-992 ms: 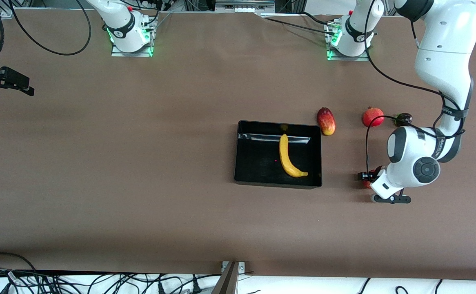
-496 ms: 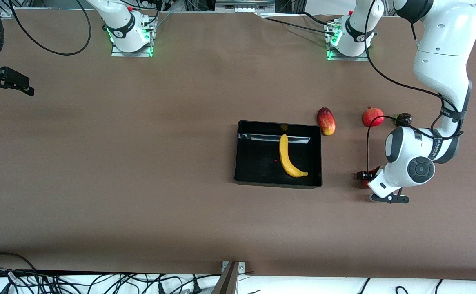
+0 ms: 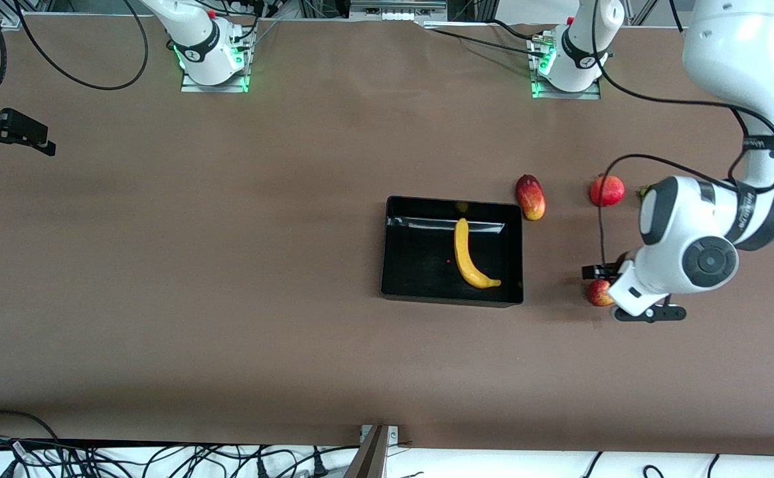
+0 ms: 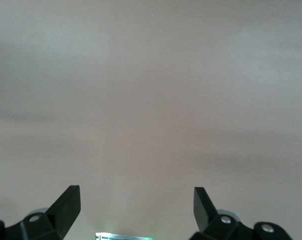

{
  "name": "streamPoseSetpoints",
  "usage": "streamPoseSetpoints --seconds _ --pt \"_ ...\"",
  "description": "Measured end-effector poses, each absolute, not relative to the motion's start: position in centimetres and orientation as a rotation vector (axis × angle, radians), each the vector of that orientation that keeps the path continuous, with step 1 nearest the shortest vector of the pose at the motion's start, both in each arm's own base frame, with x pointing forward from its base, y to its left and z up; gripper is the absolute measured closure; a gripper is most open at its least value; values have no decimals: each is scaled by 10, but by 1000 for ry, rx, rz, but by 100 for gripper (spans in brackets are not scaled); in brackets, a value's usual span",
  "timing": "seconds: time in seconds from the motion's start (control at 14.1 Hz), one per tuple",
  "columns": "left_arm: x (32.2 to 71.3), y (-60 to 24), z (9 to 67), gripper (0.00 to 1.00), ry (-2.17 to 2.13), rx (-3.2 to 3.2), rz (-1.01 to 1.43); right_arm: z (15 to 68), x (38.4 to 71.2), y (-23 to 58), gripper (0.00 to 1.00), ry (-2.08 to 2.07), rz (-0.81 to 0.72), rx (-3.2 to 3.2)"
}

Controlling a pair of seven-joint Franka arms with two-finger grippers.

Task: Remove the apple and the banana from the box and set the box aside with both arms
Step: 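Lift the apple out of the tray and set it on the table, then reach the left gripper back into the tray over the yellow banana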

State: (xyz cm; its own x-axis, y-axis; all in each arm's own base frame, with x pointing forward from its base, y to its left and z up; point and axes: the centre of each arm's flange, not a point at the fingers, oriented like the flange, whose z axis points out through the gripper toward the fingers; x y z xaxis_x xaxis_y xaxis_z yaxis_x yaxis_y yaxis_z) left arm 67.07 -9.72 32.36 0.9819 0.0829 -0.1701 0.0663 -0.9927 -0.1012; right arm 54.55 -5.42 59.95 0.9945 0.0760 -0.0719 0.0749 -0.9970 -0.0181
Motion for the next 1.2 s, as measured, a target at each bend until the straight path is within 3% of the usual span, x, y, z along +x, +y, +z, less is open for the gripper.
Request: streamPoseSetpoints --seconds 0.57,1.2 --pt "625 -272 302 0 -107 -3040 219 600 546 -54 0 -118 114 -3122" --pt "621 -320 232 0 -184 -3148 109 600 546 -54 0 -118 114 -3122"
